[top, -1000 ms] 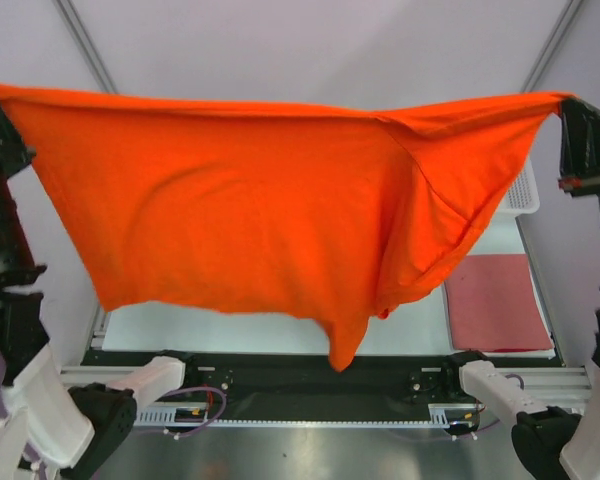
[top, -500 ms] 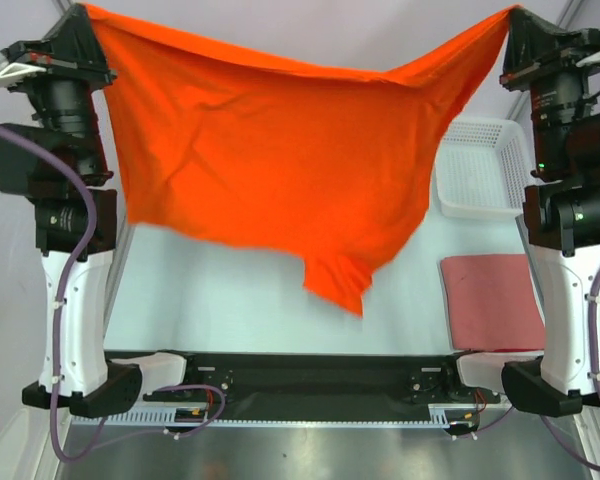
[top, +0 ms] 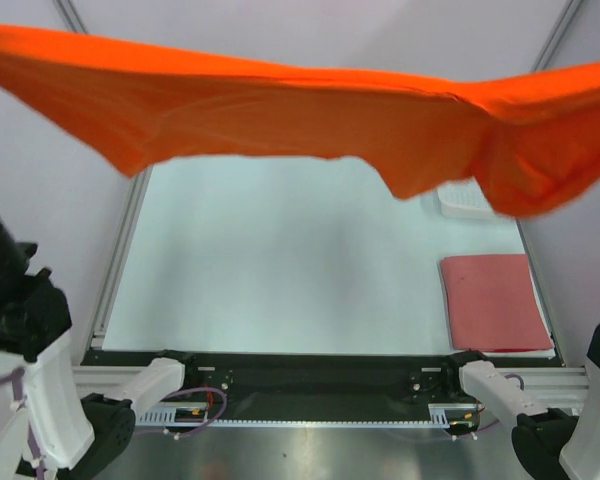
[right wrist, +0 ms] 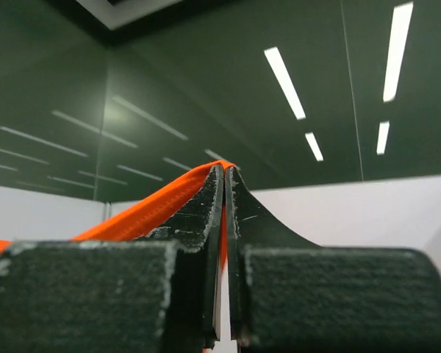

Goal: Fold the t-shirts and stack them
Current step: Flatten the tshirt out

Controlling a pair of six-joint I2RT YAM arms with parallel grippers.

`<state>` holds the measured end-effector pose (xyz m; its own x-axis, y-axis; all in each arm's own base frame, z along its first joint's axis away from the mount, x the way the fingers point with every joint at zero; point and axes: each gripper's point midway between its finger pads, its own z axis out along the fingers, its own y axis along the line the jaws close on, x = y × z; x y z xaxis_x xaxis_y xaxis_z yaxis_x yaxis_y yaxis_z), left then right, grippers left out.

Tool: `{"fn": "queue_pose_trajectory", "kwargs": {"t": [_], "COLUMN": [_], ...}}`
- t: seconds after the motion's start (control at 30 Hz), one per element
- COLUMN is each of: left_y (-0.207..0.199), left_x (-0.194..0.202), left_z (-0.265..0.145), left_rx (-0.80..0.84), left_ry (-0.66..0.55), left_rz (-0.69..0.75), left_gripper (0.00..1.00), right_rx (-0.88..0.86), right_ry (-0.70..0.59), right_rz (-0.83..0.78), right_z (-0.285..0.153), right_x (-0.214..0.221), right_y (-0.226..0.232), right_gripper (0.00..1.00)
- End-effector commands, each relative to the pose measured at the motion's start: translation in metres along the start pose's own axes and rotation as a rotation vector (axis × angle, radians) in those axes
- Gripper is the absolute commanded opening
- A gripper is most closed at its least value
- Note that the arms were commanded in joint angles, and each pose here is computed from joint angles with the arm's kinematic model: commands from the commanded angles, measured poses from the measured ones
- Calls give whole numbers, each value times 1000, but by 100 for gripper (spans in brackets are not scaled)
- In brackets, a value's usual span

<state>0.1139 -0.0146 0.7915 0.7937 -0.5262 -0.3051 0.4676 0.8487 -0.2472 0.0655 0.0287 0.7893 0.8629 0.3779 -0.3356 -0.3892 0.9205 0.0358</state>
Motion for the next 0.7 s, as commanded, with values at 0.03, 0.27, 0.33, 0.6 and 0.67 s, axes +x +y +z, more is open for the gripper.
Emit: {"fn": "queue_pose_trajectory", "kwargs": {"t": [0.03,0.27,0.33,0.6,0.67], "left_y": [-29,5,19,147,190], "left_x": [-52,1,21,185,231], "left_z": [-7,-12,-17,-109,-154], "left_rx": [87,-6,-40,-371,-491], "left_ry": [-111,-2,27,267,330], "left_rz": [-26,37,59,195,241], "left_gripper": [0,0,0,0,0], "right_rx": [-40,2,34,200,230], "right_ry": [-57,57,154,504,584], "right_rz": [3,54,67,136,155], "right_z": [1,2,-4,-82,-110], "right_x": [-17,45,93,284,328], "right_y": [9,-6,-18,-67,-75], "right_gripper": [0,0,0,0,0]}}
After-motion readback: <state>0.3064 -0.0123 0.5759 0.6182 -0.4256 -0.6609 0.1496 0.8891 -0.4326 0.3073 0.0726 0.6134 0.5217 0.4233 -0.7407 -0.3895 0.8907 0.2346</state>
